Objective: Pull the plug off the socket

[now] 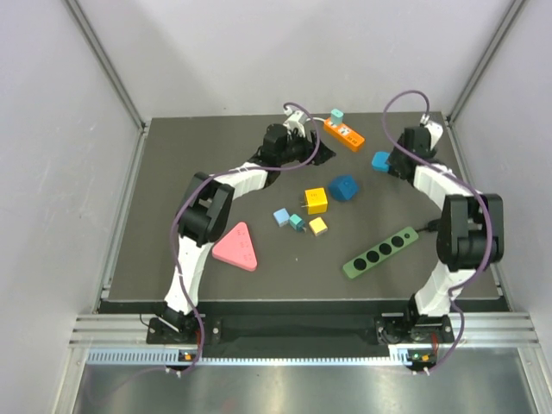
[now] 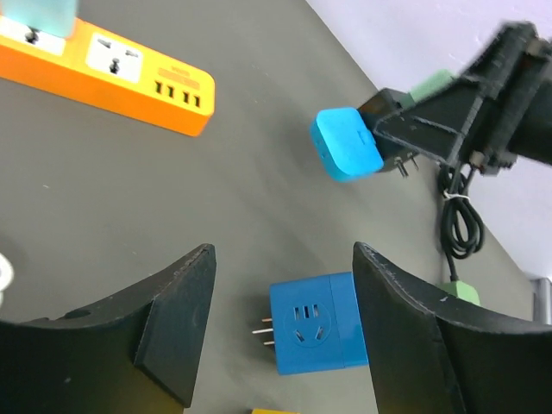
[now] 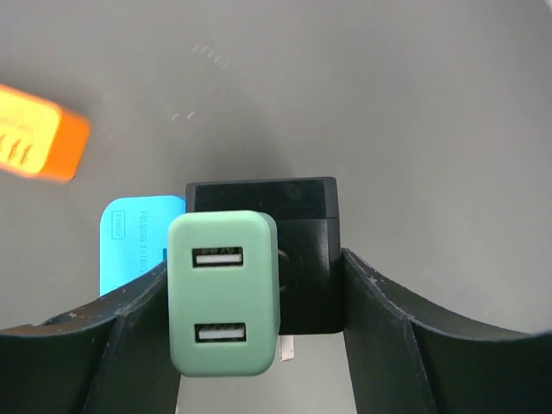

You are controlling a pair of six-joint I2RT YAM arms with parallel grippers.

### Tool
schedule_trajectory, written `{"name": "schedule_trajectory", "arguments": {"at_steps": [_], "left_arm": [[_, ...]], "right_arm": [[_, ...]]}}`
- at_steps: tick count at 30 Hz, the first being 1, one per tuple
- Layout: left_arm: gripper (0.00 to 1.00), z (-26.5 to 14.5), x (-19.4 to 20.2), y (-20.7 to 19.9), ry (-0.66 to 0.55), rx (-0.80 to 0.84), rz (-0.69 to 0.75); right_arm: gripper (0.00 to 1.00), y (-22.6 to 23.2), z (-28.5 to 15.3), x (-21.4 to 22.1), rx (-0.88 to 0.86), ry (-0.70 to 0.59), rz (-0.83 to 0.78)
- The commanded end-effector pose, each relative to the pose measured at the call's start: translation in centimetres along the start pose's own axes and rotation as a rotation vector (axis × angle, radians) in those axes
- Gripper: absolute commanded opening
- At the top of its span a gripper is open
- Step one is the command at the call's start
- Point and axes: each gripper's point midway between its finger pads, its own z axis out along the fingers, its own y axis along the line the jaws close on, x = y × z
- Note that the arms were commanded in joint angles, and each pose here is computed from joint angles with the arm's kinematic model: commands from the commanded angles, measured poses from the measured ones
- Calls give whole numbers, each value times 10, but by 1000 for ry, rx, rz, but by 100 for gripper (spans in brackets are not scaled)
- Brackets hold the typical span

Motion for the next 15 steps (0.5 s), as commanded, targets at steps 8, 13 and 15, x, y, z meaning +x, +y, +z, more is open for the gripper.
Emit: {"name": "schedule_trajectory", "arguments": {"at_steps": [8,13,15], "left_arm": [[71,8,-24,-23,-73,132,-27],[71,8,-21,-16,-65,104,-12],[72,9,-22,-13,-68,89,-11]], "right_arm": [[0,80,-40,-20,-576,-238,3],[0,102,-51,-20,-703,-271,-7],[0,105,-47,-17,-714,-258,-10]]}}
